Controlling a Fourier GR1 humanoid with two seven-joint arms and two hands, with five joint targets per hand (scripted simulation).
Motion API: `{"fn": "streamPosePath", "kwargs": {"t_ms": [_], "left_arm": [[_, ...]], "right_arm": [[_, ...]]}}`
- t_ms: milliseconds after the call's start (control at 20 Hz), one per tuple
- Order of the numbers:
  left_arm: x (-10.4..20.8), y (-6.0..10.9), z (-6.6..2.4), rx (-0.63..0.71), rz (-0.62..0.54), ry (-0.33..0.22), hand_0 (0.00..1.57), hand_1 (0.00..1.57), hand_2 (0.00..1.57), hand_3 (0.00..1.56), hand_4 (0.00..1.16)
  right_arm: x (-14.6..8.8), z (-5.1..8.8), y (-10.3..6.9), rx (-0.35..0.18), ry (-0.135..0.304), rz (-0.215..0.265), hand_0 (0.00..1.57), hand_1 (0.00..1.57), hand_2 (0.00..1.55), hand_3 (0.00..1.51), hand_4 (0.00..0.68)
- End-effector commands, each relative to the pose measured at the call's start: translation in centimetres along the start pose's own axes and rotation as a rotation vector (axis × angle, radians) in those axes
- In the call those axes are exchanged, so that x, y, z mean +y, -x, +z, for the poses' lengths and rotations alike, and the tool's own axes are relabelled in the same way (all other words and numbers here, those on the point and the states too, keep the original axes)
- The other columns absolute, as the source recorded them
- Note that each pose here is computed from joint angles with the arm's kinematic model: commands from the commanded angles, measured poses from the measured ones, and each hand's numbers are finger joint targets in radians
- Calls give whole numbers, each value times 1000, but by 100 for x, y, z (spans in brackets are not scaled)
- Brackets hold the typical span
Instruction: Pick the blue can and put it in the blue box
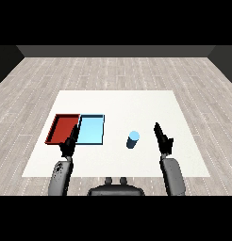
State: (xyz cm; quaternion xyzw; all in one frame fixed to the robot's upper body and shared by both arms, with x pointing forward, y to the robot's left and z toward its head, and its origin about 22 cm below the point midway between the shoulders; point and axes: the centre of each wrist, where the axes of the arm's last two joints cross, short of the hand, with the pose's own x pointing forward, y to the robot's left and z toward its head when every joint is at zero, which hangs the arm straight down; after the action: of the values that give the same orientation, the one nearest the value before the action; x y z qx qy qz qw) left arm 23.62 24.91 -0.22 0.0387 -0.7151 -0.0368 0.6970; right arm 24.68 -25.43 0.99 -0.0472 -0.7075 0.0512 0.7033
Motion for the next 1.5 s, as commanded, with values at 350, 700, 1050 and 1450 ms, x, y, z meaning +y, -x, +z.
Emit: {"fn": "streamPosePath", "kwargs": {"t_ms": [350, 700, 1050, 1450], "left_arm": [[-110, -327, -150, -364, 153, -5, 0, 0, 0, 0, 0], [119, -74, -117, -417, 179, -19, 0, 0, 0, 0, 0], [120, -58, 41, -408, 225, 15, 0, 0, 0, 0, 0], [11, 1, -91, -403, 196, -7, 0, 0, 0, 0, 0]], "right_arm": [[83, -3, -202, -298, -56, -222, 0, 0, 0, 0, 0], [-230, 236, 15, -335, -85, -247, 0, 0, 0, 0, 0], [-150, 159, -127, -330, -94, -262, 0, 0, 0, 0, 0], [-79, 112, 267, -267, -85, -296, 0, 0, 0, 0, 0]]}}
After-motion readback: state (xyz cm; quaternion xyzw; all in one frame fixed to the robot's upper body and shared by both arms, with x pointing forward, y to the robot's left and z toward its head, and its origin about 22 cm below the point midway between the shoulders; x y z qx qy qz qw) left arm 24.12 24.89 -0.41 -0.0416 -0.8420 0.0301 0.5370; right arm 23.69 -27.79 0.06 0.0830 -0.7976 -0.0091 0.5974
